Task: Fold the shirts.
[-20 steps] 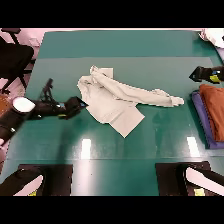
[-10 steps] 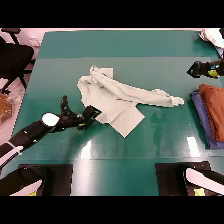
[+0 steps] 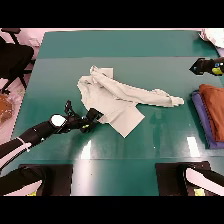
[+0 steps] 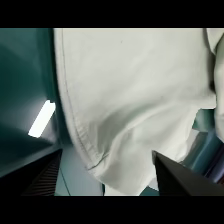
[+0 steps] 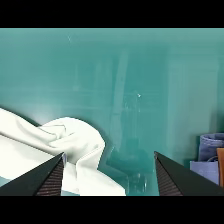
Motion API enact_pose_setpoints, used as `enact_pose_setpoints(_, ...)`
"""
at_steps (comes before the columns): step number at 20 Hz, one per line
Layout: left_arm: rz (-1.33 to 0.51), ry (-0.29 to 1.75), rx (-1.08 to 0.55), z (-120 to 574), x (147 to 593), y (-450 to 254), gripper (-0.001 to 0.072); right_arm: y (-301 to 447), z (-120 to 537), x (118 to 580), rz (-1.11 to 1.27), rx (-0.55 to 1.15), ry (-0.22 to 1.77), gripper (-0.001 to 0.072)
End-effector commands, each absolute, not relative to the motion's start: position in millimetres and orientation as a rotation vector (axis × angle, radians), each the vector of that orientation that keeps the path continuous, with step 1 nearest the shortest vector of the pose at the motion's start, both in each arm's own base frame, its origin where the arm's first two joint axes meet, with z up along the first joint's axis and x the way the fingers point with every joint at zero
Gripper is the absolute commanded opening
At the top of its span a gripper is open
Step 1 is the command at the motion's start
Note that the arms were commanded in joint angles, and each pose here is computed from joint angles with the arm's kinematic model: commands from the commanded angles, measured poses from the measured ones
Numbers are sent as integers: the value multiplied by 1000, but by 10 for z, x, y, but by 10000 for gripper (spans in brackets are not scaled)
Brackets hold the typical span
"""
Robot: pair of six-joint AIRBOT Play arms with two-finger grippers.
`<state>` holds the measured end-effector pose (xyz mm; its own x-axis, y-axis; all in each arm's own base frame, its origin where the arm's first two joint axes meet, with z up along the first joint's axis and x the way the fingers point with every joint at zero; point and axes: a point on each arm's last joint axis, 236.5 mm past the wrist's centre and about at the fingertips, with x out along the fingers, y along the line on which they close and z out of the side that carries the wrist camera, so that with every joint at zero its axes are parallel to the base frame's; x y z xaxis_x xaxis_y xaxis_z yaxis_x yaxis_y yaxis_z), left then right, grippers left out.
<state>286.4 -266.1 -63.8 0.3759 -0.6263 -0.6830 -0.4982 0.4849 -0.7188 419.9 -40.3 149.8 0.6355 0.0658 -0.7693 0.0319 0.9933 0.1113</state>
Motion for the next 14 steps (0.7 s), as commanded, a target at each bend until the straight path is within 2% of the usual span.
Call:
enact_pose_setpoints(1,-59,1286,-1170,-791,2854,-2654,673,-404,1528,4206,18,117,872,610)
enact_pose_setpoints(6,-50,1291,-1184,-813,2855,-2661,653,-405,1529,4207,18,117,871,610)
enact_pose_setpoints(8,-41,1273,-1195,-805,2895,-2646,470,-405,1529,4207,18,117,871,611)
enact_pose_setpoints(10,-37,1261,-1196,-804,2919,-2631,453,-405,1529,4207,18,117,871,611)
enact_pose_setpoints(11,-36,1259,-1196,-803,2924,-2628,380,-404,1529,4206,18,117,871,610)
enact_pose_setpoints(12,-35,1255,-1196,-803,2932,-2624,168,-404,1529,4206,18,117,871,610)
enact_pose_setpoints(13,-32,1243,-1195,-801,2955,-2610,33,-404,1529,4206,18,117,871,610)
enact_pose_setpoints(14,-28,1231,-1196,-799,2980,-2596,32,-404,1529,4206,18,117,871,610)
